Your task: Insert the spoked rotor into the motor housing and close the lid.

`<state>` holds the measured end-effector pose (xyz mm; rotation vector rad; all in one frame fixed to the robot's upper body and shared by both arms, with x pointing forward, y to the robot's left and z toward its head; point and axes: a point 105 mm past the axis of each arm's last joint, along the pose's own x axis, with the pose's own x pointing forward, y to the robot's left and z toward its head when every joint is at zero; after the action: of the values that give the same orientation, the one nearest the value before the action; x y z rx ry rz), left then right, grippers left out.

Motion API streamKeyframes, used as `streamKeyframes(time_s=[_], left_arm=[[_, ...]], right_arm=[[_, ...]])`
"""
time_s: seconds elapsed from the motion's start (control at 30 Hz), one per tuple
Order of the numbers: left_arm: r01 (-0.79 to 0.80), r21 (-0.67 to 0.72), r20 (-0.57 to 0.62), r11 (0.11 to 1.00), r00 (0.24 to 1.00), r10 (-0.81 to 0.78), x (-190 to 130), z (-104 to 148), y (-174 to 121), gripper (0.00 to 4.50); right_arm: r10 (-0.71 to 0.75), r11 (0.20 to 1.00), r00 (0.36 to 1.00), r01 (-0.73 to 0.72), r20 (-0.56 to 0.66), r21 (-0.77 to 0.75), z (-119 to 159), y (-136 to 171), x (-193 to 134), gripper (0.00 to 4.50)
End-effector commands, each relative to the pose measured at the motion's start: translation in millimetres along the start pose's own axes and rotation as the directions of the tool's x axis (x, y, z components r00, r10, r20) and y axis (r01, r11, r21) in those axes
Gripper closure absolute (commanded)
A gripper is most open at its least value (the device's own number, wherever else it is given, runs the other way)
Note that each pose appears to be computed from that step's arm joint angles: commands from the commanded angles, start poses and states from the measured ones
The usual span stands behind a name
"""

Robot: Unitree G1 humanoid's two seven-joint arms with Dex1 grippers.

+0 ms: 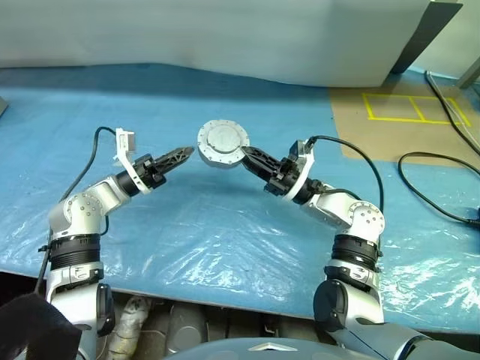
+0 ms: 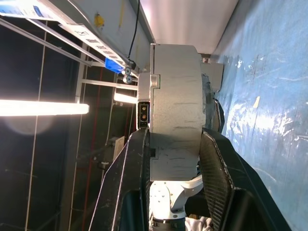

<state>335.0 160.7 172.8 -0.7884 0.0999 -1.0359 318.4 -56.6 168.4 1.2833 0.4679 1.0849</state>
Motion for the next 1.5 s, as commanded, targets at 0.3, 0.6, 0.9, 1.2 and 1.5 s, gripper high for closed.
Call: streamKeyframes(time_s=[0.3,0.6,0.9,1.2,1.5], left_arm=[[0.083,-0.067,0.011,0.994,0.997,-0.083,23,-3,-28,0.04],[0.095,-0.171,0.015,0.981,0.995,-0.094,51,-22,-22,0.04],[0.111,-0.224,0.028,0.968,0.994,-0.107,66,-28,-25,0.04],[0.101,-0.230,0.086,0.968,0.993,-0.083,64,-23,-23,1.84],[0.080,-0.284,0.006,0.956,0.997,-0.082,59,-33,-26,1.86]], right_arm=[[0.071,0.996,0.997,-0.072,-0.017,-0.057,3,29,4,3.39],[0.056,0.996,0.998,-0.058,-0.032,-0.070,1,28,5,3.39],[0.040,0.996,0.999,-0.042,-0.028,-0.080,-1,27,3,3.39],[0.033,0.996,0.999,-0.035,-0.027,-0.077,-1,26,4,3.39],[-0.006,0.986,1.000,0.006,0.003,-0.165,3,26,6,3.39]])
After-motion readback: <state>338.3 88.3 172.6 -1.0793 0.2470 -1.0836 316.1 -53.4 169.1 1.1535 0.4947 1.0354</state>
